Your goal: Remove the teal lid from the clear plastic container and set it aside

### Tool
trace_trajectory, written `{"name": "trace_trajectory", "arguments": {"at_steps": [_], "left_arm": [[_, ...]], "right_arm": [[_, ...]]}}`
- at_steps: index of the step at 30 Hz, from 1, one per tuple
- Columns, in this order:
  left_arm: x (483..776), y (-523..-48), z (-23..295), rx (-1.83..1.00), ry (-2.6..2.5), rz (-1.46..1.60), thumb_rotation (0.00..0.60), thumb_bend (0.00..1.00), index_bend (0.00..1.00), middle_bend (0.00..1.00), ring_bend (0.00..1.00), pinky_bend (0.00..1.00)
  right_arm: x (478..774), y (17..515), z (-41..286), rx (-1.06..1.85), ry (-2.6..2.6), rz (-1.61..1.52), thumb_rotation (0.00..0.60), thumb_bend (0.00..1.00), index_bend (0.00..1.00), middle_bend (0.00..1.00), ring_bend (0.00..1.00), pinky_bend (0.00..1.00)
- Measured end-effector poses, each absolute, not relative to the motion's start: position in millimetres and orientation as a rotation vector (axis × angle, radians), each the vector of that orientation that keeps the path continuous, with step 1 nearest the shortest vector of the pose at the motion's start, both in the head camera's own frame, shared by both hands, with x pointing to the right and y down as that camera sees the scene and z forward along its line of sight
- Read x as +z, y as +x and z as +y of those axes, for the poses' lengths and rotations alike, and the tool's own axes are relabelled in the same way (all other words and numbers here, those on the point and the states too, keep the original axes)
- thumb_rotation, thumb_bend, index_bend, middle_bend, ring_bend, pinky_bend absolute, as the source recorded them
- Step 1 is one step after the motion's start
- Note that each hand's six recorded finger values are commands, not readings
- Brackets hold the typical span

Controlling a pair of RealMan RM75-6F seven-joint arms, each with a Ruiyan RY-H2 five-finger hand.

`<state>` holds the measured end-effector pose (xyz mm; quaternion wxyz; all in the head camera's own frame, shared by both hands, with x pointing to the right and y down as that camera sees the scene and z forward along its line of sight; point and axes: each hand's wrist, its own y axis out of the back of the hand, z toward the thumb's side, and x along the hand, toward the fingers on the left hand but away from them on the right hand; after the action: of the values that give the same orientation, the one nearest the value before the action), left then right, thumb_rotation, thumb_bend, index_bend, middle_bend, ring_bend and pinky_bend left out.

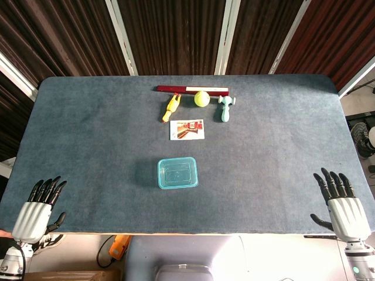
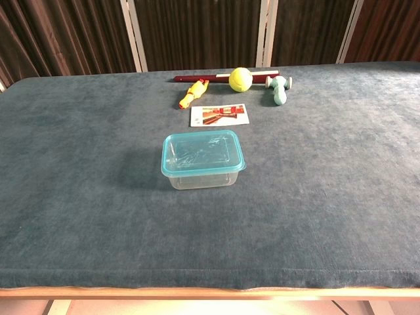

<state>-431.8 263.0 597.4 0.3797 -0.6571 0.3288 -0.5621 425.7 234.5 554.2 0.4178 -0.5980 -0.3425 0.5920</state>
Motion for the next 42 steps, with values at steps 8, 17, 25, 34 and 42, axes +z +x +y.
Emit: {"name": "trace_trajectory", "arguments": {"at_steps": [8,17,25,34,42], "left_arm": [[602.3,-423.4,263.7,-1.398,-1.747,0.844,0.600,0.30,0.00,0.00,0.00,0.00],[627.7,-347.4,252.0,-1.052,-2.109,0.867,0.600,0.25,0.00,0.00,0.00,0.00],[669.1,-263.2,228.2,-0.895,-2.314,0.862,0.600,0.25,0.00,0.00,0.00,0.00],[713.5,-220.3,201.6,-0.971,-2.422,0.912,0.600,0.25,0.00,0.00,0.00,0.00],[731.5,-201.0,189.4,-0.987,-2.367,0.915,0.600,0.25,0.00,0.00,0.00,0.00]], "right_arm": [[554.3,422.2,235.2,1.473,-1.510,-0.852,0.600,0.06,0.00,0.00,0.00,0.00],[556.4,420.3,235.9,1.474,-1.537,-0.845,0.600,0.06,0.00,0.00,0.00,0.00],[557.7,419.1,236.6,1.467,-1.583,-0.832,0.600,0.05,0.00,0.00,0.00,0.00],[556.9,422.9,235.2,1.475,-1.596,-0.837,0.600,0.06,0.00,0.00,0.00,0.00],[555.0,424.4,235.9,1.475,-1.606,-0.839,0.600,0.05,0.00,0.00,0.00,0.00]]}}
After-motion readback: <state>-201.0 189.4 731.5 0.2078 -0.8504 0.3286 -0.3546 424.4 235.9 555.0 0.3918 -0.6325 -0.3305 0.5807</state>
